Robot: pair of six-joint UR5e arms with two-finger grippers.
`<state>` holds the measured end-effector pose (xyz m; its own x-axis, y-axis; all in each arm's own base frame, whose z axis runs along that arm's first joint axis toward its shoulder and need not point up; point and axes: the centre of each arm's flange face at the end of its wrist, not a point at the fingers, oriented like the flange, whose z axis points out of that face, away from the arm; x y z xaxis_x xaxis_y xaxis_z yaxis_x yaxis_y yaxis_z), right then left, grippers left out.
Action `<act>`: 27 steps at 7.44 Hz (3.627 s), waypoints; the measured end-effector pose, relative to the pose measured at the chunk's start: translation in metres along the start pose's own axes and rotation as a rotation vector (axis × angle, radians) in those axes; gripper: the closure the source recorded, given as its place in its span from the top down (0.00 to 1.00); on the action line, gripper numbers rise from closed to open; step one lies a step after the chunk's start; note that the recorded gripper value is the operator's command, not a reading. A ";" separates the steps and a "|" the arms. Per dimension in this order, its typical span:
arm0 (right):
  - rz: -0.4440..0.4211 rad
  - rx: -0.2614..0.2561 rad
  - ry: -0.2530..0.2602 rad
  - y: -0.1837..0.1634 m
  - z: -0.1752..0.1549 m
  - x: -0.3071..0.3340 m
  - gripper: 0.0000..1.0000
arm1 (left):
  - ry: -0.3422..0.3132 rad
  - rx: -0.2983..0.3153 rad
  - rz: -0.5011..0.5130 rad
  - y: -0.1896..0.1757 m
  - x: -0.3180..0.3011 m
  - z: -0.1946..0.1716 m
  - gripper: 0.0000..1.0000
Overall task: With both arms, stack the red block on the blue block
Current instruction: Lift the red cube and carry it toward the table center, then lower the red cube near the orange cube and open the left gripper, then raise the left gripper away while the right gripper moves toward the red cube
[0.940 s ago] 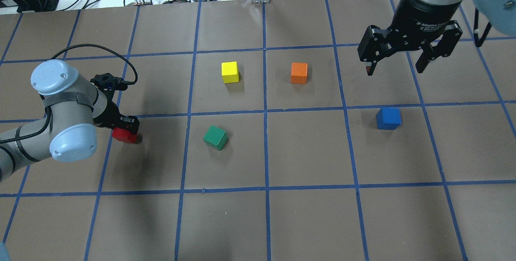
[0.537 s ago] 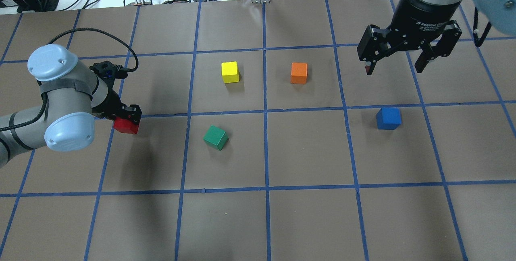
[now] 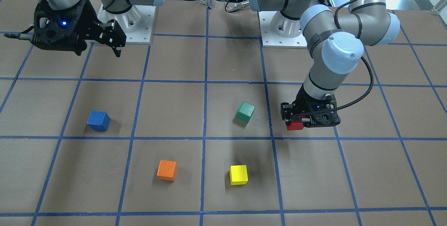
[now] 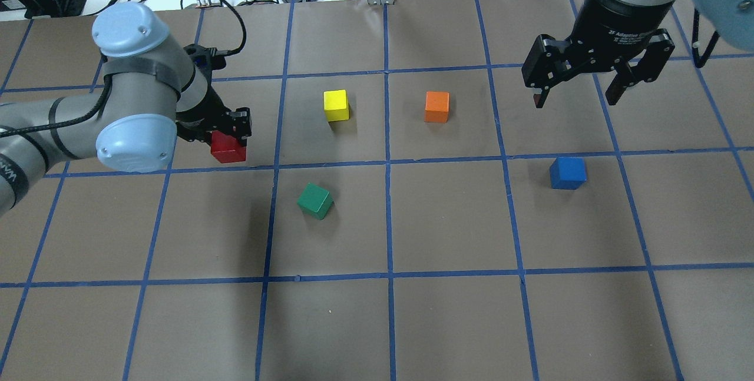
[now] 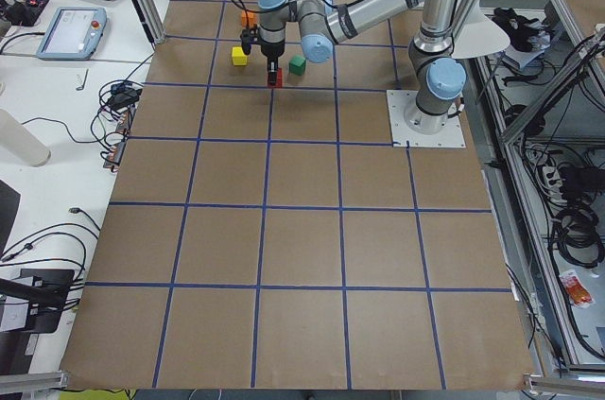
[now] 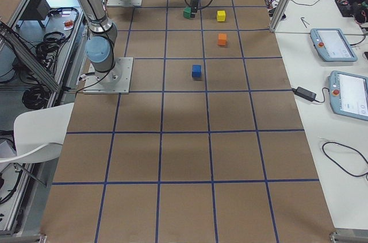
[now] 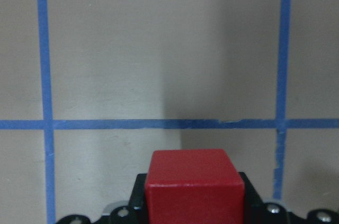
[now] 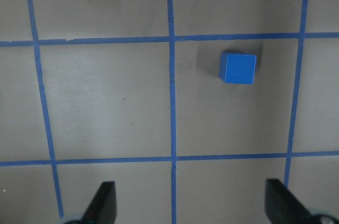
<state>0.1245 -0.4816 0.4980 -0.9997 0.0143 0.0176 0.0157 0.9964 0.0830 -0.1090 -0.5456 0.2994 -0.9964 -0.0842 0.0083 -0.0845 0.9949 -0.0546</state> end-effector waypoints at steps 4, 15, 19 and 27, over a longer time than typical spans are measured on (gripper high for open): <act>0.001 0.001 0.003 -0.002 0.001 0.002 1.00 | 0.064 -0.024 -0.036 0.000 0.167 0.013 0.01; 0.008 0.000 -0.004 -0.002 0.001 0.002 1.00 | 0.070 -0.051 0.002 0.020 0.260 0.119 1.00; 0.010 0.005 -0.003 -0.004 0.002 0.001 1.00 | 0.090 0.026 0.001 -0.004 0.220 0.059 1.00; -0.076 0.072 -0.029 -0.080 0.095 -0.107 1.00 | -0.014 0.090 0.046 0.005 0.021 -0.179 1.00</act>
<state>0.2283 -0.5545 0.3950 -0.9981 -0.0604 -0.0145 -0.0606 0.9981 0.0112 -0.1299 -0.5326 0.4779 -0.9992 -0.0398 -0.0099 -0.0380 0.9889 -0.1439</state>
